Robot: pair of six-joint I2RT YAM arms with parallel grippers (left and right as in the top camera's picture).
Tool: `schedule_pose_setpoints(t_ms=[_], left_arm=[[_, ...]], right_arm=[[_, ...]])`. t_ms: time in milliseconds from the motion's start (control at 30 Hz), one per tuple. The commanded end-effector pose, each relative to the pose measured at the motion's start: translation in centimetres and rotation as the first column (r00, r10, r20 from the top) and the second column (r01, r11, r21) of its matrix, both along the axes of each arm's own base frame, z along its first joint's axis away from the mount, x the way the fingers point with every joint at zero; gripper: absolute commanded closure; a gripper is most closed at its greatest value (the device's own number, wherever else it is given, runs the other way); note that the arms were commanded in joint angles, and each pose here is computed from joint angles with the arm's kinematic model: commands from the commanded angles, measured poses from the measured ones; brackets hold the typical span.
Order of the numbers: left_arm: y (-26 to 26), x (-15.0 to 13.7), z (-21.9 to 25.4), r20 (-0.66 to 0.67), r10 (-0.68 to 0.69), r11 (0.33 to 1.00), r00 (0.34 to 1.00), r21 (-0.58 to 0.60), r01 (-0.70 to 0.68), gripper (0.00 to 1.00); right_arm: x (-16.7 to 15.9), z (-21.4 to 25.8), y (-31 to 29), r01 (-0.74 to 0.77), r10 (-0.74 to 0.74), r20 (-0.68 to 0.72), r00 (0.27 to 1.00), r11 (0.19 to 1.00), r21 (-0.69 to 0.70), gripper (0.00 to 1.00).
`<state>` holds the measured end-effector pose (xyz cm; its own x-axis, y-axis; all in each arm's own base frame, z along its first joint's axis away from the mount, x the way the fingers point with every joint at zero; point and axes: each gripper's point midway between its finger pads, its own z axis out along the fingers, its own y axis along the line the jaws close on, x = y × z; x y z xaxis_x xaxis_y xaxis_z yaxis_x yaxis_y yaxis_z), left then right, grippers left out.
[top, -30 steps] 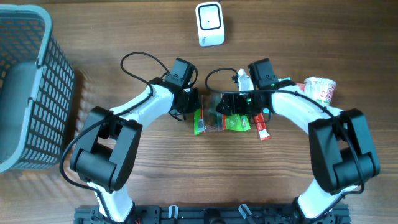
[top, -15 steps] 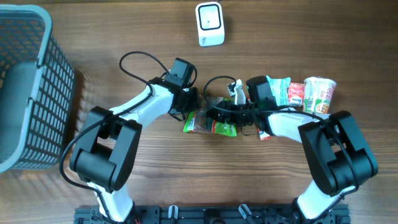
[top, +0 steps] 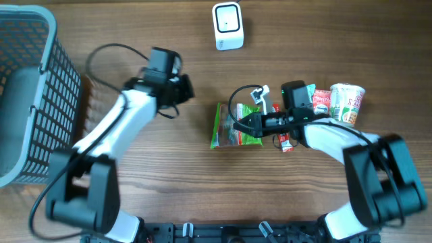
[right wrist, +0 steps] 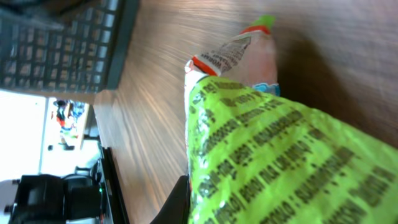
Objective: Scan the item barcode
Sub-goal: 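Lift the candy bag with the right gripper toward the scanner, then hold the candy bag up to the white scanner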
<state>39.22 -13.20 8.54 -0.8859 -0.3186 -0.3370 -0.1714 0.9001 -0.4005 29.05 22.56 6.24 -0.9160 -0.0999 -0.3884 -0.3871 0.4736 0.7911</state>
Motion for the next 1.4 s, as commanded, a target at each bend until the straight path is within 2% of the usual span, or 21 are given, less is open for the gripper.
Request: schedule_pose_setpoints(t_ms=[0,67,167,233,267,300,333,367,433,633,800,867,967,1033,1200,1367], left_arm=[[3.6,0.7,1.1,0.048,0.032,0.995,0.998,0.091,-0.036,0.96],[5.8,1.0,0.9,0.053,0.089,0.986,0.995,0.138,-0.095,0.96],[9.6,1.5,0.8,0.075,0.184,0.956,0.98,0.218,-0.196,0.88],[10.7,1.7,0.9,0.079,0.207,0.949,0.975,0.225,-0.219,0.78],[11.4,1.7,0.9,0.081,0.224,0.944,0.971,0.23,-0.237,0.66],[12.1,1.7,0.9,0.084,0.24,0.937,0.967,0.241,-0.254,0.48],[13.0,1.7,0.9,0.089,0.263,0.926,0.961,0.257,-0.277,0.19],[13.6,1.5,0.8,0.082,0.278,0.92,0.957,0.265,-0.29,0.0],[14.0,1.3,0.7,0.073,0.285,0.917,0.956,0.268,-0.294,0.0],[14.0,1.3,0.7,0.074,0.286,0.917,0.956,0.268,-0.295,0.0],[14.0,1.3,0.7,0.074,0.285,0.917,0.956,0.268,-0.294,0.0],[14.0,1.3,0.7,0.074,0.285,0.917,0.956,0.268,-0.294,0.0],[14.0,1.3,0.7,0.074,0.286,0.917,0.956,0.268,-0.295,0.0],[14.0,1.3,0.7,0.074,0.285,0.917,0.956,0.268,-0.294,0.0],[14.0,1.3,0.7,0.074,0.285,0.917,0.956,0.268,-0.294,0.0],[14.0,1.3,0.7,0.074,0.286,0.917,0.956,0.268,-0.295,0.0]], right_arm=[[0.0,3.9,-0.3,-0.037,0.041,0.183,0.982,0.999,-0.021,0.96],[0.3,4.6,-1.3,0.012,0.007,0.198,0.98,0.995,-0.096,0.96],[0.4,7.2,-2.4,0.011,0.037,0.222,0.974,0.977,-0.211,0.96],[0.5,8.7,-2.6,-0.016,0.074,0.231,0.97,0.97,-0.243,0.96],[0.5,10.0,-2.5,-0.033,0.096,0.242,0.965,0.967,-0.253,0.96],[0.6,10.8,-2.5,-0.032,0.096,0.242,0.966,0.967,-0.253,0.96],[0.7,11.8,-2.5,-0.032,0.096,0.244,0.965,0.967,-0.252,0.96],[0.9,13.2,-2.5,-0.03,0.094,0.248,0.964,0.967,-0.253,0.96],[1.7,16.1,-2.8,-0.004,0.079,0.28,0.957,0.965,-0.261,0.96],[4.5,23.7,-5.2,0.13,0.018,0.332,0.943,0.899,-0.418,0.96],[6.9,26.5,-6.1,0.12,0.079,0.339,0.937,0.84,-0.529,0.96],[9.5,25.4,-7.2,0.157,0.079,0.343,0.936,0.778,-0.608,0.96],[12.0,23.2,-6.9,0.131,0.139,0.351,0.926,0.754,-0.643,0.96],[14.4,21.6,-6.8,0.155,0.172,0.384,0.907,0.711,-0.685,0.96],[21.7,17.8,-5.3,0.301,0.318,0.498,0.807,0.504,-0.81,0.96],[27.4,16.2,-3.8,0.485,0.406,0.583,0.704,0.326,-0.811,0.96]])
